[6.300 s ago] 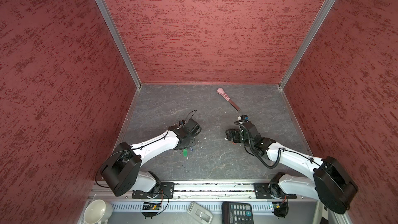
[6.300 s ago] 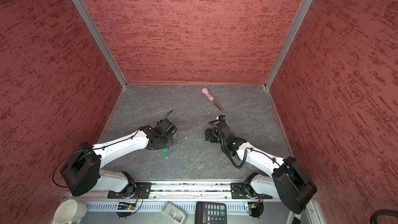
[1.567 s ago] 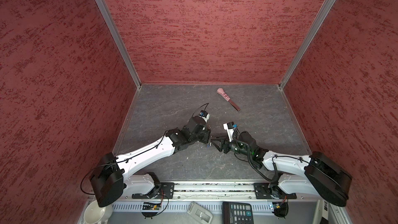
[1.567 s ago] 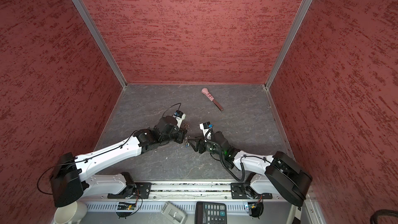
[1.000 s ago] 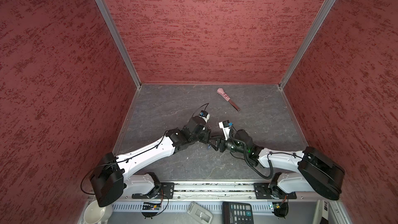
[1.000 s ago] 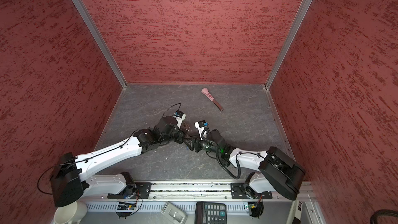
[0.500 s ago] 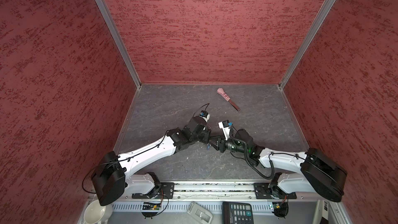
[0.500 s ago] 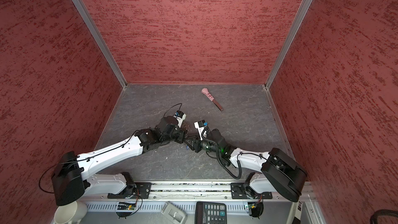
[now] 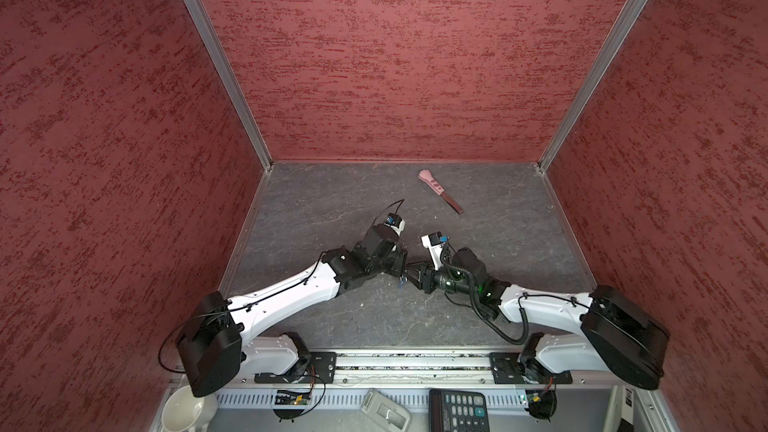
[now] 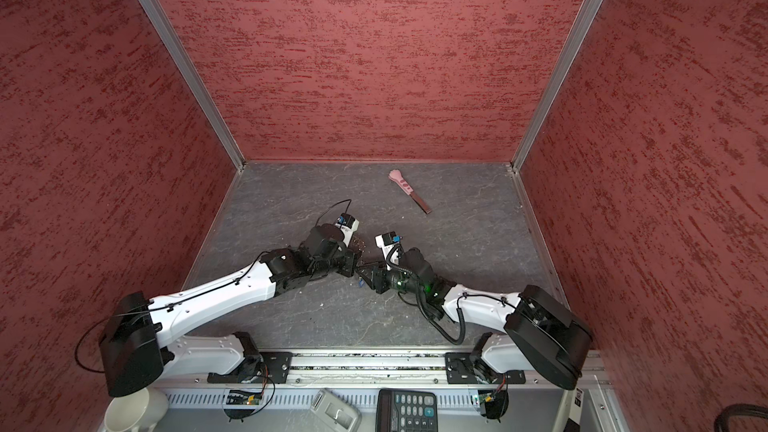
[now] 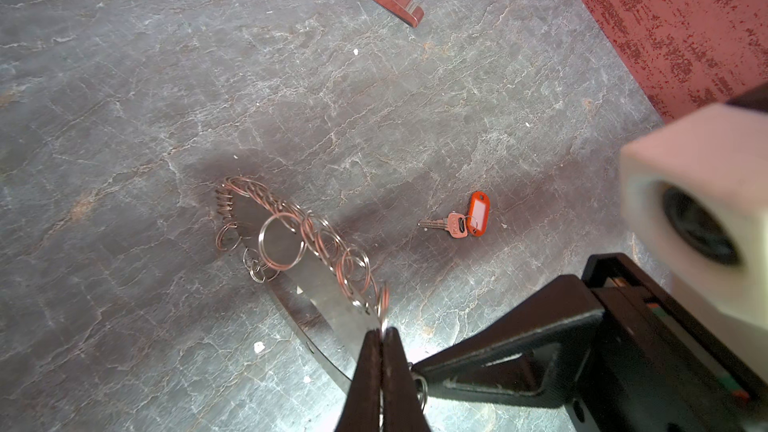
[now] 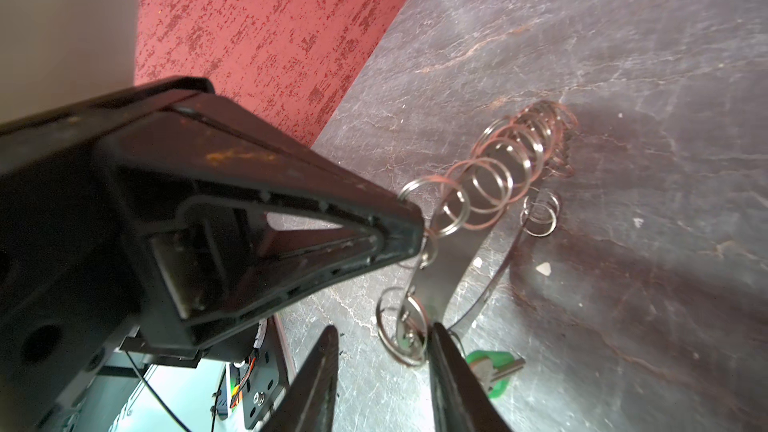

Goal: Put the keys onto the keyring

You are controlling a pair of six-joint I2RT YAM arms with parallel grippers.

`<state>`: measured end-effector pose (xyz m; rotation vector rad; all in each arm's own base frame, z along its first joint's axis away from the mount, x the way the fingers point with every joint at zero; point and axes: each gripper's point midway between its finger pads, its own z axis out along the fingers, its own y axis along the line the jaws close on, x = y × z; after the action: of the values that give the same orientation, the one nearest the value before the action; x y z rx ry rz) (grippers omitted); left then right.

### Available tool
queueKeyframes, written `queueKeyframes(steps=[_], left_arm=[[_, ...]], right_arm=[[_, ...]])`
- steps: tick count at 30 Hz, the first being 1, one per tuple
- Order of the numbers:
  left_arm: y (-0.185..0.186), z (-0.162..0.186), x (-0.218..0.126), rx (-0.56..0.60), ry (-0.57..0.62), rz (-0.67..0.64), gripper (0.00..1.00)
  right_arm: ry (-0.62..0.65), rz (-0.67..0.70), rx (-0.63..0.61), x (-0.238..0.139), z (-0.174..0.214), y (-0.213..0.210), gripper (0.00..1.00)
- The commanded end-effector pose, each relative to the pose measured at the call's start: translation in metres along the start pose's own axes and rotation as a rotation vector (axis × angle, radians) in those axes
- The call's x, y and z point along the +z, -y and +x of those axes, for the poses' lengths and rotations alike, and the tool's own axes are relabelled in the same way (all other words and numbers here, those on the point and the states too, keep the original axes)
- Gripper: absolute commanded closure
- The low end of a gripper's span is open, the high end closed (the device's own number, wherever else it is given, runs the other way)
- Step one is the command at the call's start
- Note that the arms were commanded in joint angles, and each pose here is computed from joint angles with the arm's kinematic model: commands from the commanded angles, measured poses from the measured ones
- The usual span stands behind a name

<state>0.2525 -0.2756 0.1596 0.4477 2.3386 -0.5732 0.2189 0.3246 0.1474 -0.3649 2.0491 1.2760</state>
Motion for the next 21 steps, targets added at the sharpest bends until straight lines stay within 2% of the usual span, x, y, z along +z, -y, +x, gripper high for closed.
queueKeyframes(steps=[1, 21], left_arm=[[0.0064, -0.0061, 0.0007, 0.006, 0.026, 0.019, 1.00], [0.0051, -0.0033, 0.0018, 0.013, 0.024, 0.011, 1.00]], right_arm=[[0.041, 0.004, 0.006, 0.0025, -0.0137, -0.0065, 0.65], [0.028, 0.000, 0.007, 0.0021, -0.0133, -0.0089, 0.87]])
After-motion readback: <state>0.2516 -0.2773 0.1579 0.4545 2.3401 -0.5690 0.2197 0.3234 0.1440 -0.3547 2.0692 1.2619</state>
